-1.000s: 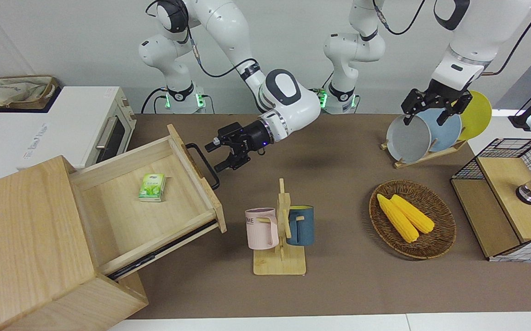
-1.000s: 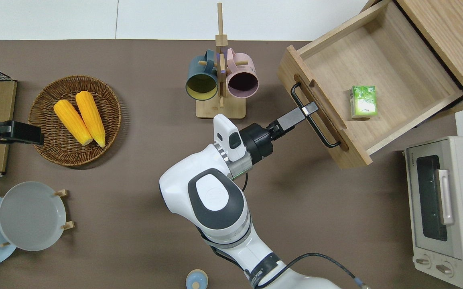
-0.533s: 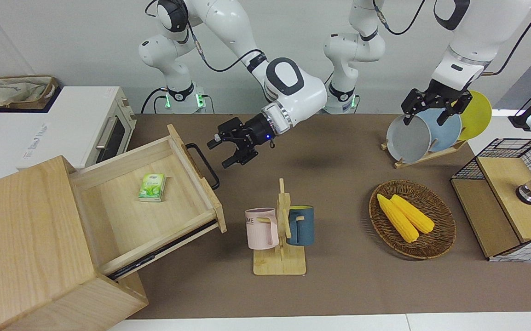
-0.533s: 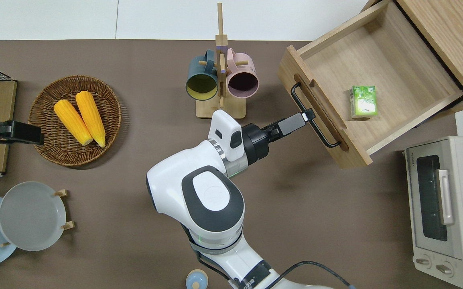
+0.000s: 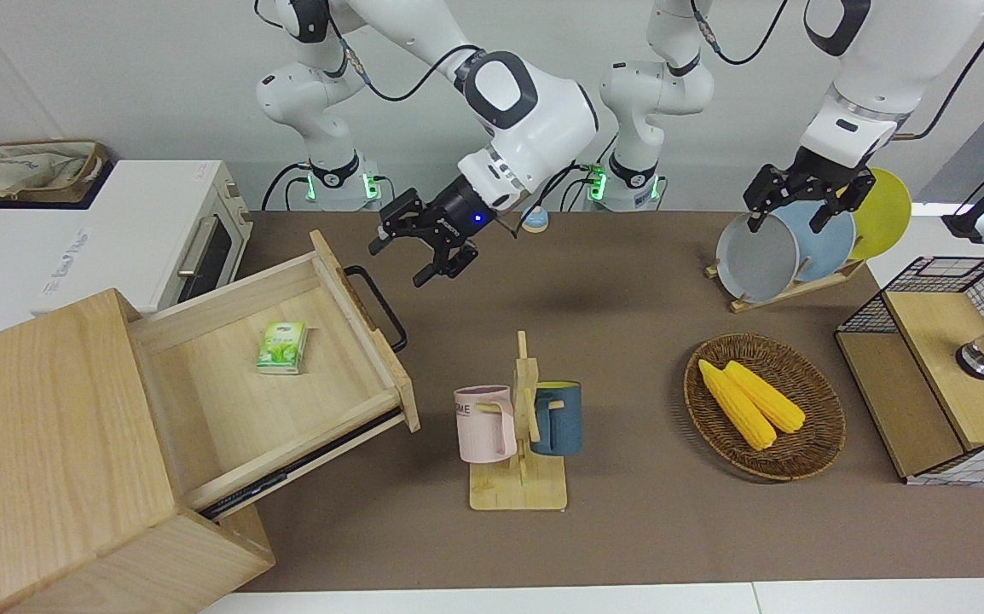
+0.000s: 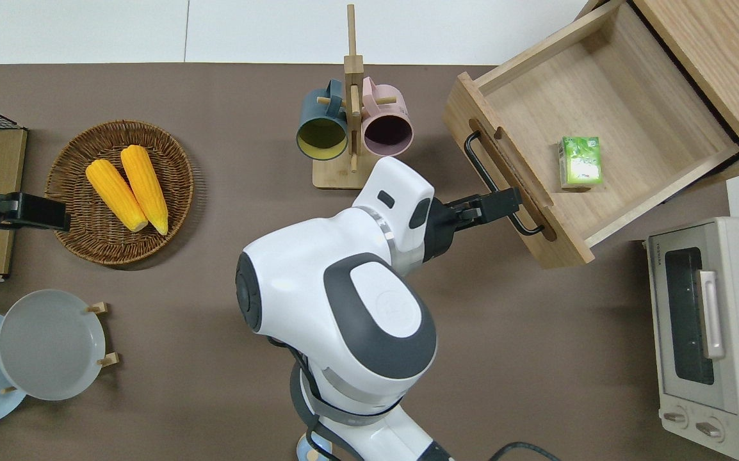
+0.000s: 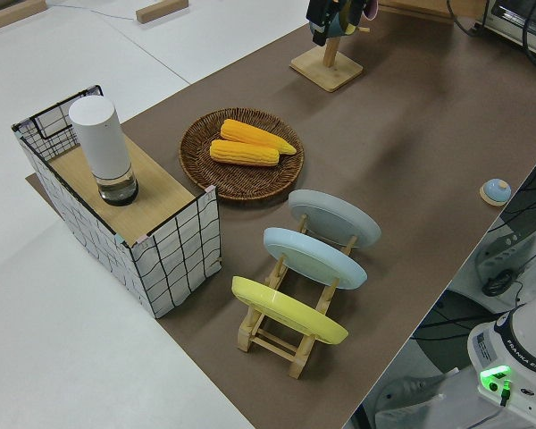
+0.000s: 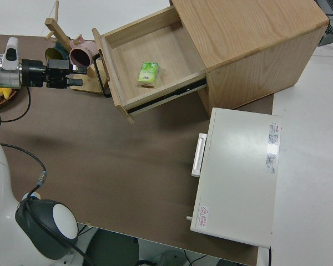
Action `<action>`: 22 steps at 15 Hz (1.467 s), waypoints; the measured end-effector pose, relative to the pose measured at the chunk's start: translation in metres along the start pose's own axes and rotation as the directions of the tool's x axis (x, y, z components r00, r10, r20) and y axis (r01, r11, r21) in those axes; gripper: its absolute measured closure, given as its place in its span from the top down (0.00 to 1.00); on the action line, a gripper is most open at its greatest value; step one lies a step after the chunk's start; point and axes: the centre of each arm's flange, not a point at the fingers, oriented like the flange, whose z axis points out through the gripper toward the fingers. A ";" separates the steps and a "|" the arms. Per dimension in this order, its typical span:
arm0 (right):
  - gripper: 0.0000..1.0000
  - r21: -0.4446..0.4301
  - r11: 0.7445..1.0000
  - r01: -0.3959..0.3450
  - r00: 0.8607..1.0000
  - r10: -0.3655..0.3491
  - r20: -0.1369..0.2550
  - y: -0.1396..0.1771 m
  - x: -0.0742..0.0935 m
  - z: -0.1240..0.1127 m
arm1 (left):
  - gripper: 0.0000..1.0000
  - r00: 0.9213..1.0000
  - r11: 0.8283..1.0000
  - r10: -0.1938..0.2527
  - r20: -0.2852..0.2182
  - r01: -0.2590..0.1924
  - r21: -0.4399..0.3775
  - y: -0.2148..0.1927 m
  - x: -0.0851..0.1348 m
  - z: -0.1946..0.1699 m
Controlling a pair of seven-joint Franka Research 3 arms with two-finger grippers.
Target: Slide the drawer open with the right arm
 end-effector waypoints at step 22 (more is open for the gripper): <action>0.98 0.644 0.702 -0.304 0.915 0.027 0.402 0.255 -0.021 0.145 | 0.99 1.000 1.000 0.000 0.000 0.000 0.000 0.000 0.000 0.000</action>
